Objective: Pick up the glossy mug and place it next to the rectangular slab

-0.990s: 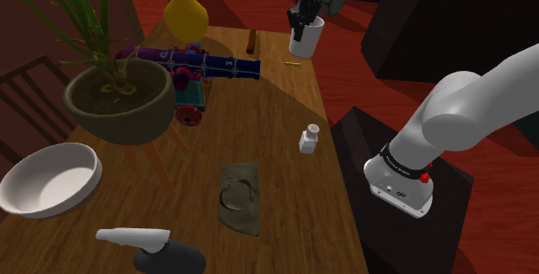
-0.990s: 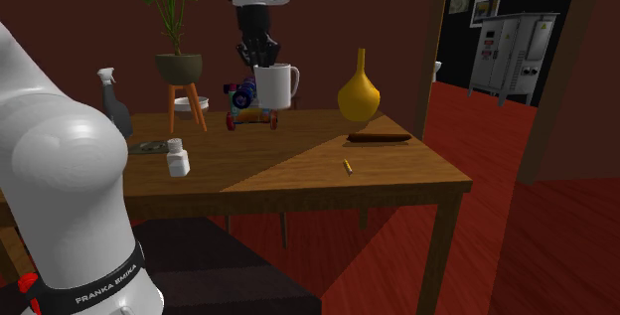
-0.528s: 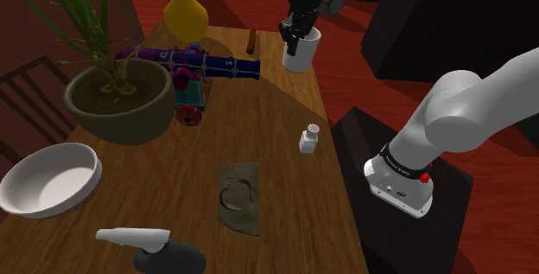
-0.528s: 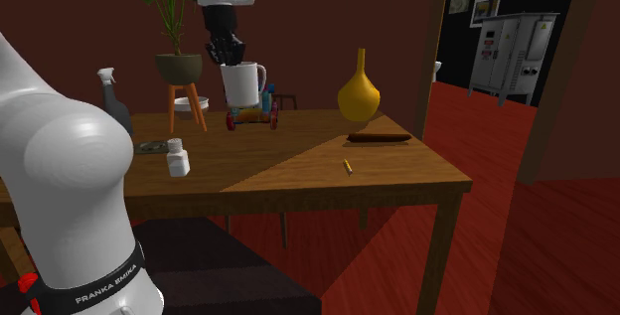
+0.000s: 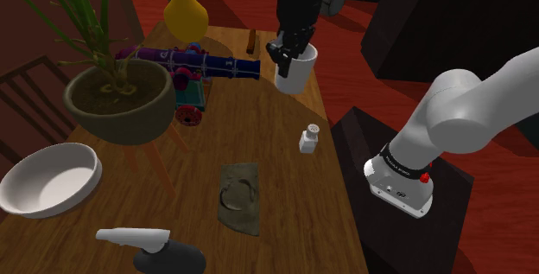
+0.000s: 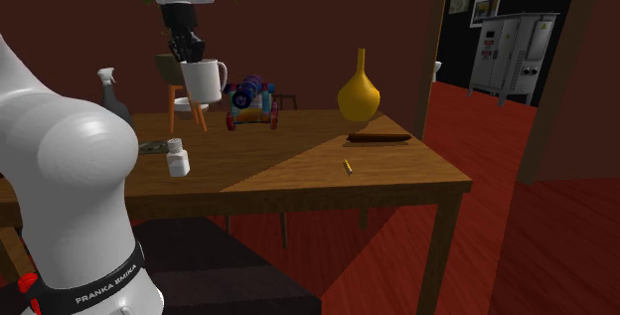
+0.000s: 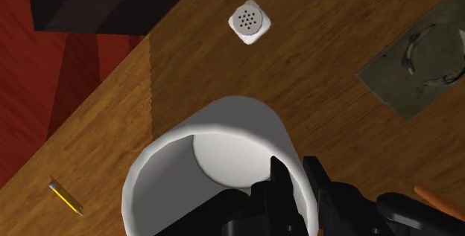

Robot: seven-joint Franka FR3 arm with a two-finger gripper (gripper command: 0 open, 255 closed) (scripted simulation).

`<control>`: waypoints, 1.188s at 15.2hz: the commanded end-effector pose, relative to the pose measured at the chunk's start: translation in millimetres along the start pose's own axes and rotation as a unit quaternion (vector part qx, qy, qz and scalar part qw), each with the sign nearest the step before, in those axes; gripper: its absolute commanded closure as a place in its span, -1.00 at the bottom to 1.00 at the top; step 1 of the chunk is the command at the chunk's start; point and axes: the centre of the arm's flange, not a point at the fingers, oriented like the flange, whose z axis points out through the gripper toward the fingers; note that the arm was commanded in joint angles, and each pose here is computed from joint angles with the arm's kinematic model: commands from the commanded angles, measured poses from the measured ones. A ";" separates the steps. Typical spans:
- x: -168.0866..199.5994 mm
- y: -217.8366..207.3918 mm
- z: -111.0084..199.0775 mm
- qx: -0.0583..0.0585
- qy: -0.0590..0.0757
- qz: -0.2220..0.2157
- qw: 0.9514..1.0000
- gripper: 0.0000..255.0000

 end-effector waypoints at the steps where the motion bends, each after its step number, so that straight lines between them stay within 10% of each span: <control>1: -13.1 -26.1 1.6 0.000 0.000 0.001 1.000 1.00; 18: -107.8 -229.1 -12.6 0.000 0.000 0.001 1.000 1.00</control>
